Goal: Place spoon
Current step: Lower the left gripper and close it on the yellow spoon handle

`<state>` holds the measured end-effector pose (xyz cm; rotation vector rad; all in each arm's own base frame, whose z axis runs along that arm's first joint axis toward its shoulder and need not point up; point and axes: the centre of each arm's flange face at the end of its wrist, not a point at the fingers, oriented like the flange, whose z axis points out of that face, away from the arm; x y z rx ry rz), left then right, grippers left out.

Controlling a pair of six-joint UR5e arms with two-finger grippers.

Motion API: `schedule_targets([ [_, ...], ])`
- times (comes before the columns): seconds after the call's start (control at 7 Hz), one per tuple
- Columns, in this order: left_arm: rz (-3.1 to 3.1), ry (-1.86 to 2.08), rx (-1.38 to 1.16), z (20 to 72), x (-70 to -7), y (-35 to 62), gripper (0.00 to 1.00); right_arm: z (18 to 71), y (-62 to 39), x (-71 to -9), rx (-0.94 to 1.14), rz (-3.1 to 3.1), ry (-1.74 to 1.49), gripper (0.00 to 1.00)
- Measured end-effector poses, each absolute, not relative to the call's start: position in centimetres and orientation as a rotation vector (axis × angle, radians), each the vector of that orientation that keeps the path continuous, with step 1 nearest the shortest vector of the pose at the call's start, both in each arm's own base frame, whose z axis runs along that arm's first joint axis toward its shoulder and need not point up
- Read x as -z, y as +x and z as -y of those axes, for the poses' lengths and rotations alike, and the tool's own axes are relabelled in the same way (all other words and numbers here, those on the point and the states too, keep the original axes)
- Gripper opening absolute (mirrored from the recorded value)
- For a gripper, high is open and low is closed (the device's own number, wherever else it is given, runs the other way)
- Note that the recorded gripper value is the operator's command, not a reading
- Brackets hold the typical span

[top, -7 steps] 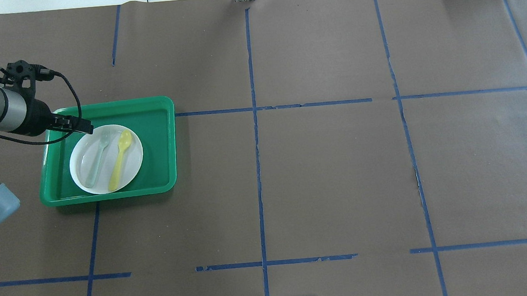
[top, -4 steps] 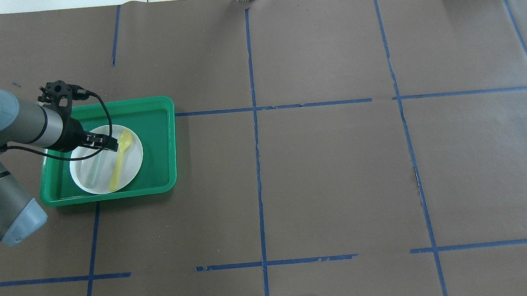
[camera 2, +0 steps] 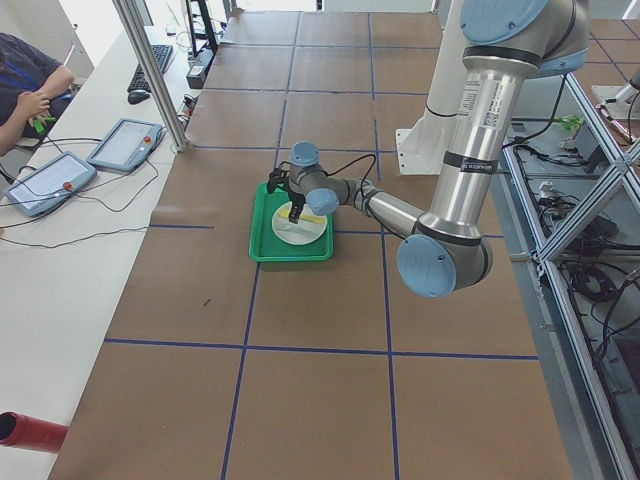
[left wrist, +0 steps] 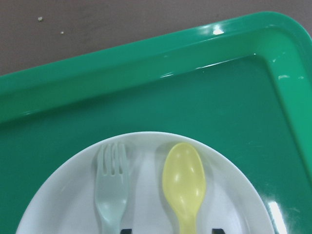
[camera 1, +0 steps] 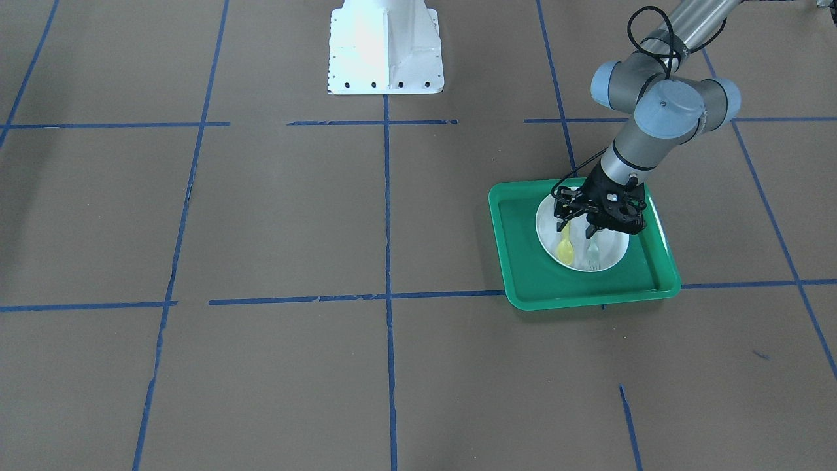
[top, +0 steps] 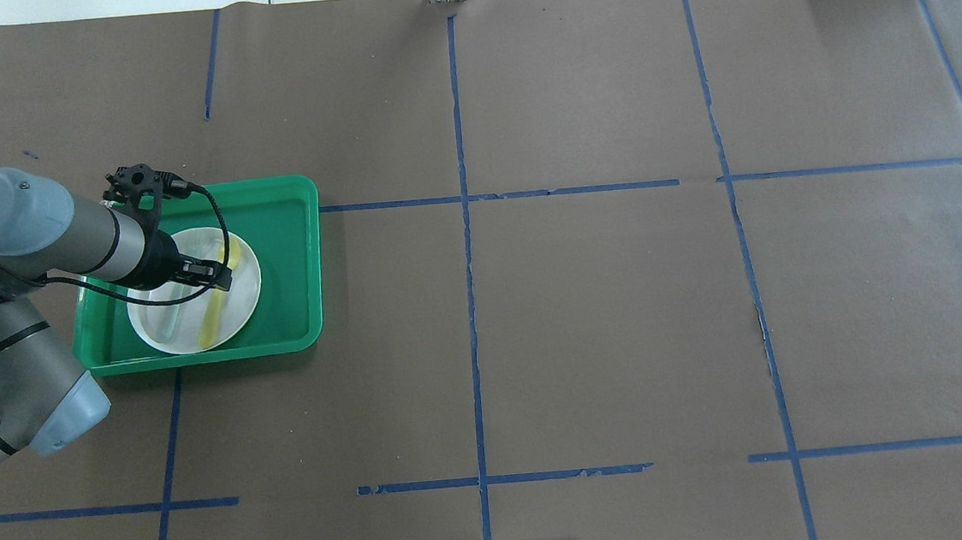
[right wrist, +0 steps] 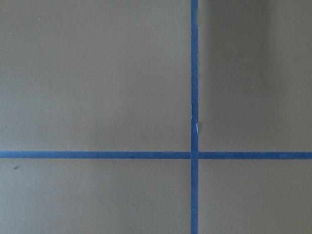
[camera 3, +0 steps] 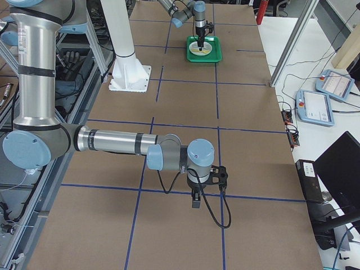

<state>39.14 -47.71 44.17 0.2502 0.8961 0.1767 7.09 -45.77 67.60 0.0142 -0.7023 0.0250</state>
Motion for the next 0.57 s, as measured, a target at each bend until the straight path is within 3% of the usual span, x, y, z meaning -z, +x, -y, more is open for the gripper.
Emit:
schedule_targets([
  [0.43,-0.894,0.236,-0.189,47.17,-44.54,39.99,0.38,45.80,7.09,-67.57,-0.025,0.703,0.015,1.00],
  [0.57,-0.894,0.235,-0.189,47.15,-44.52,40.01,0.37,45.79,7.09,-67.58,-0.025,0.703,0.015,1.00],
])
